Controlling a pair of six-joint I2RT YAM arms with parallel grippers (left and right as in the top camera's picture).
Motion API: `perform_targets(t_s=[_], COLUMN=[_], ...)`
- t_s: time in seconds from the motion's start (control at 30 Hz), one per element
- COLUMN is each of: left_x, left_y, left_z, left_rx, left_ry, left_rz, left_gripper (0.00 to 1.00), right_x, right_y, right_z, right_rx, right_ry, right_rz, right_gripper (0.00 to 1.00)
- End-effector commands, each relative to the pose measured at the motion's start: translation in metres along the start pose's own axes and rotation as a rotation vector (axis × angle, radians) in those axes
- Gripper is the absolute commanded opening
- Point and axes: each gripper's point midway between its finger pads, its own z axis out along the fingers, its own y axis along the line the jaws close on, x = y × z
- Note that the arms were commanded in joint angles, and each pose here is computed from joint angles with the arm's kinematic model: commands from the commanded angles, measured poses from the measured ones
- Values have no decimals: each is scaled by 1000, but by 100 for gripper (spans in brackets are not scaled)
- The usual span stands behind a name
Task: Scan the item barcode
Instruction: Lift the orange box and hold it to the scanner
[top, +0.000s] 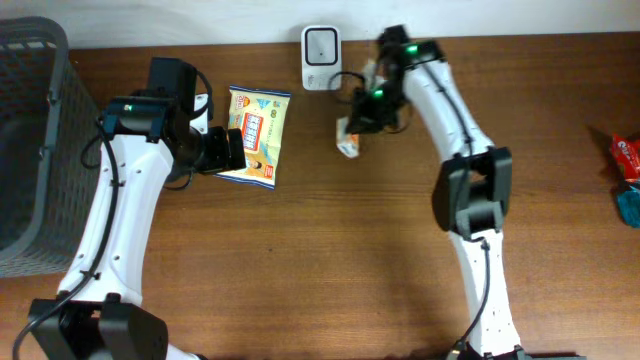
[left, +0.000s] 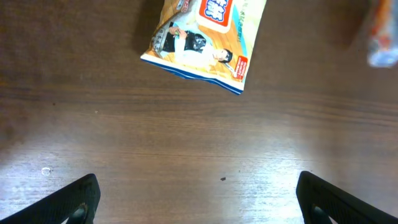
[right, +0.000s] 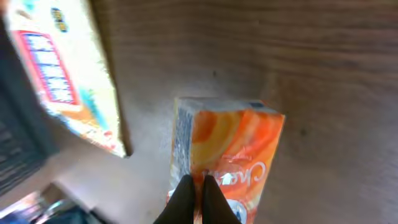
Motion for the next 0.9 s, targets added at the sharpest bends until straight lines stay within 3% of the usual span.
perform_targets(t_s=[0.0,0.1,0.17,0.23,0.3,0.4,0.6,0.87], left_x=[-1,-1,-1,-1,-1,-1,-1,-1], left_y=[-1,-1,-1,-1,-1,-1,-1,-1], left_z=[-1,-1,-1,-1,-1,-1,-1,-1], left_rx=[7,7,7,7,7,7,7,7], left_ry=[-1,-1,-1,-1,-1,-1,-1,-1], left_rz=[-8,-8,-8,-8,-8,-8,-8,-8], left_gripper=[99,99,99,99,99,99,99,99], right_x=[12,16,18,24,22,28,7,6], right_y=[-4,-72,-136,-177,-174,-117,-63,-75], right_z=[-20,-14,-28,-62,-89,-78,-31,-20], right_rx=[-137,-70,164,278,265,115,118,209], right_ry=[59,86,65,56,36,94,38,43], right_rz=[-1,139,196,272,268,15,-141,-161], right_gripper=[4,4,9,42,49,58,54,50])
